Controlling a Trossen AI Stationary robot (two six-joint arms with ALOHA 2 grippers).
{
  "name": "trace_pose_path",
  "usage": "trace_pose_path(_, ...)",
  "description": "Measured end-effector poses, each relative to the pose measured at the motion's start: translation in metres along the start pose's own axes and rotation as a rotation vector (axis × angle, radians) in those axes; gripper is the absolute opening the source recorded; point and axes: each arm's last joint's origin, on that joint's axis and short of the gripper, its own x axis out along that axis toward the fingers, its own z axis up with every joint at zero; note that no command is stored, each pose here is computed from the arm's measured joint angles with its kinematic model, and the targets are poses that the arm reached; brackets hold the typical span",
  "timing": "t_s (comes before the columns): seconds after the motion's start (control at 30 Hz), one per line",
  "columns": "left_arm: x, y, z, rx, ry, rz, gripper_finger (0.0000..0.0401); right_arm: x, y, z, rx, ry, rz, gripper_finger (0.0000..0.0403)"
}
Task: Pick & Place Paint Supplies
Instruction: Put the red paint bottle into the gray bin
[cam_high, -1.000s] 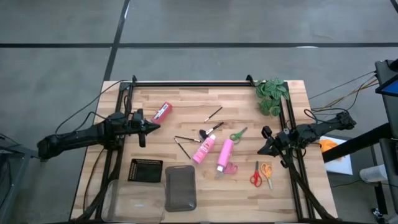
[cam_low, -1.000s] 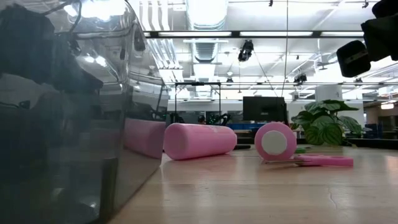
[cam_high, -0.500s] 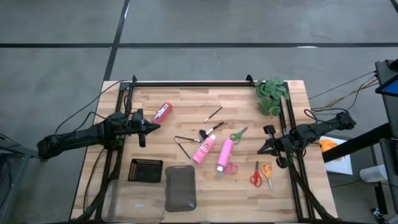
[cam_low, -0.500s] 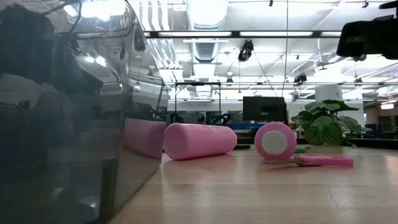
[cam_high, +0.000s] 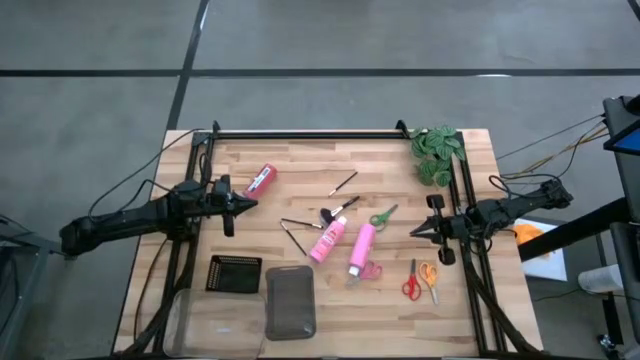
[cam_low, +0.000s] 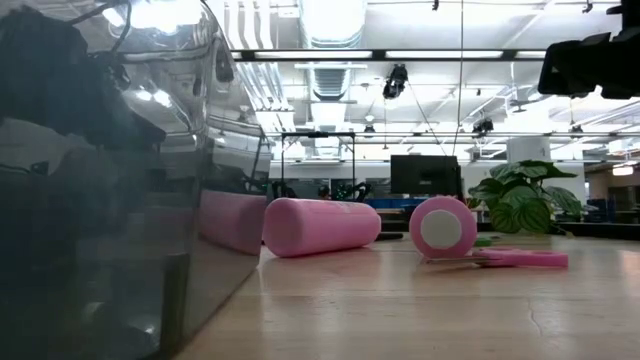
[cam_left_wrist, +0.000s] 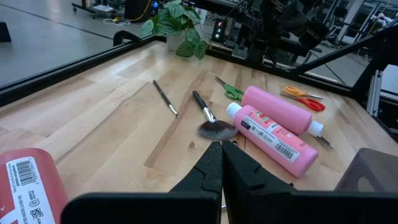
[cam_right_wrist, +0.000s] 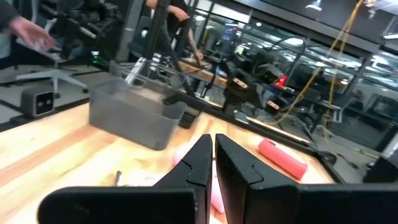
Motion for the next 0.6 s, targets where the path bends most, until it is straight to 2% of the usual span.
trace_pose_path(0.27,0.000,0.000,0.000,-0.014,-0.003,-0.001,0.0000,0.000,0.000,0.000,0.001,0.002,-0.005,0.0015)
trace_pose_path(0.5,-0.002,-0.003,0.018,-0.482,-0.177,-0.082,0.0000,0.000,0.000,0.000,0.001,0.002,-0.005,0.0015)
trace_pose_path(0.53,-0.002,-0.004,0.021,-0.529,-0.207,-0.102,0.0000,0.000,0.000,0.000,0.001,0.002,-0.005,0.0015)
trace_pose_path(0.6,-0.005,-0.007,0.030,-0.523,-0.246,-0.148,0.0000,0.000,0.000,0.000,0.001,0.002,-0.005,0.0015)
